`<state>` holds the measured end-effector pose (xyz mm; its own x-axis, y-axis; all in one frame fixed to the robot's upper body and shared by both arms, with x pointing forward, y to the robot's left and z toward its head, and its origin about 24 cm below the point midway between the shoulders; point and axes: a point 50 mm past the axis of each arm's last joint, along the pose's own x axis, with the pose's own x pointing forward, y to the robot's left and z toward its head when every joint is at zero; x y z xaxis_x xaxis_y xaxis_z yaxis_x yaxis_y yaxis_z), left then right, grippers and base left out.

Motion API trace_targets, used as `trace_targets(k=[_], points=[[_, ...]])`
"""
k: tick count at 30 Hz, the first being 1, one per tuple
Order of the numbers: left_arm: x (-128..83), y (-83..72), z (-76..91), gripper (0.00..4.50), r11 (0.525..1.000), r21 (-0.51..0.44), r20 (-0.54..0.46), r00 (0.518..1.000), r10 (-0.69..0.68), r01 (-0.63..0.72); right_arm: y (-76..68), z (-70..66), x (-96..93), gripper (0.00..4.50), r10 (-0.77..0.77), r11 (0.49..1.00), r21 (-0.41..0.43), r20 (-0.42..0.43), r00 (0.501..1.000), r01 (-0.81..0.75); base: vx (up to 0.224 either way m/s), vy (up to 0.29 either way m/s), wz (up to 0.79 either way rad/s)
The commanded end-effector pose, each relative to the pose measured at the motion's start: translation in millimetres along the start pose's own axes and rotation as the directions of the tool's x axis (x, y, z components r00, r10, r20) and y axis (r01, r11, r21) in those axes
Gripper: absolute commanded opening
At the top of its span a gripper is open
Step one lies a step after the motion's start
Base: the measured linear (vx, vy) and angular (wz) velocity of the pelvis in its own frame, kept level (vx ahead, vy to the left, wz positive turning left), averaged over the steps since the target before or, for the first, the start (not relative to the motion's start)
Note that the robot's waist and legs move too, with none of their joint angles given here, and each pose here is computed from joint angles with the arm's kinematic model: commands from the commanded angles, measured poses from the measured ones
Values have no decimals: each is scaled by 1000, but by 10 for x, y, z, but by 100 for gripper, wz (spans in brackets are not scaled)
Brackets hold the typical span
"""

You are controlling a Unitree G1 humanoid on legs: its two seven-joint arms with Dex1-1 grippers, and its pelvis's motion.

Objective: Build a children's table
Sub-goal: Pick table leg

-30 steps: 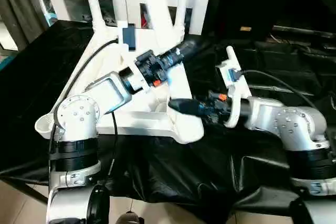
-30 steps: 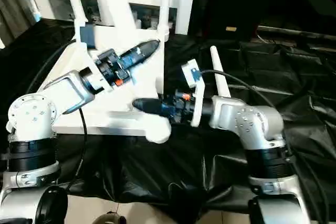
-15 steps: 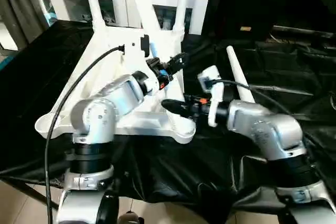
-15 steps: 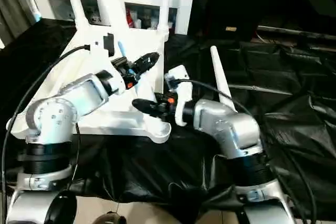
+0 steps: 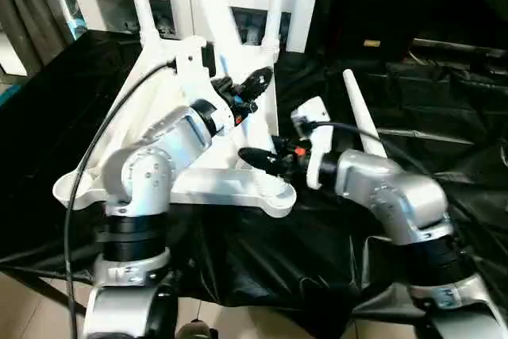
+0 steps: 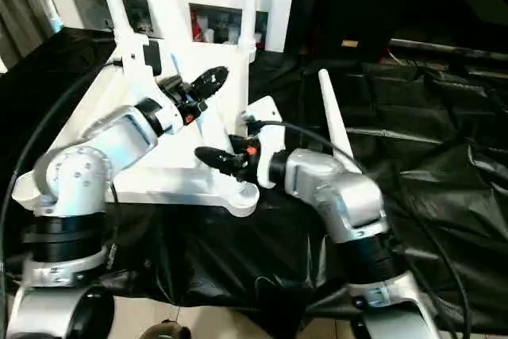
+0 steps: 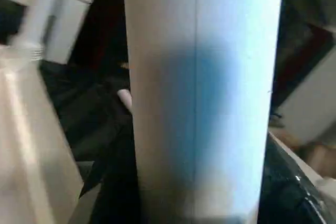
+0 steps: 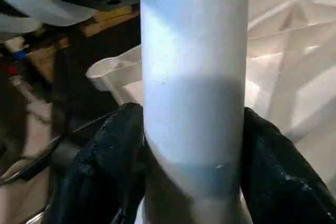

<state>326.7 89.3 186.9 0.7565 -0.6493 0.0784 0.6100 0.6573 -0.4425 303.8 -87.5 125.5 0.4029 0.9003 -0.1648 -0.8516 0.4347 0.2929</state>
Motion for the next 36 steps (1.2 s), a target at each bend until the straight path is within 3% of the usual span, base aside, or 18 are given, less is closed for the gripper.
trace_targets(k=[1, 7, 17, 36], points=[[-13, -113, 17, 185, 989, -5, -21, 989, -149, 149, 9, 57, -152, 308, 88, 996, 6, -6, 996, -88, 0, 0, 0], [-109, -222, 47, 185, 913, -72, -66, 911, -406, 402, 14, 151, -344, 317, 221, 974, 46, -20, 975, -220, 0, 0, 0], [-119, -303, 44, 184, 861, -57, -130, 851, -509, 506, 40, 73, -401, 317, 306, 951, 84, -116, 945, -298, 0, 0, 0], [-120, -359, 6, 184, 830, -53, -154, 817, -556, 556, 46, 35, -336, 317, 371, 927, 121, -142, 918, -356, 0, 0, 0]])
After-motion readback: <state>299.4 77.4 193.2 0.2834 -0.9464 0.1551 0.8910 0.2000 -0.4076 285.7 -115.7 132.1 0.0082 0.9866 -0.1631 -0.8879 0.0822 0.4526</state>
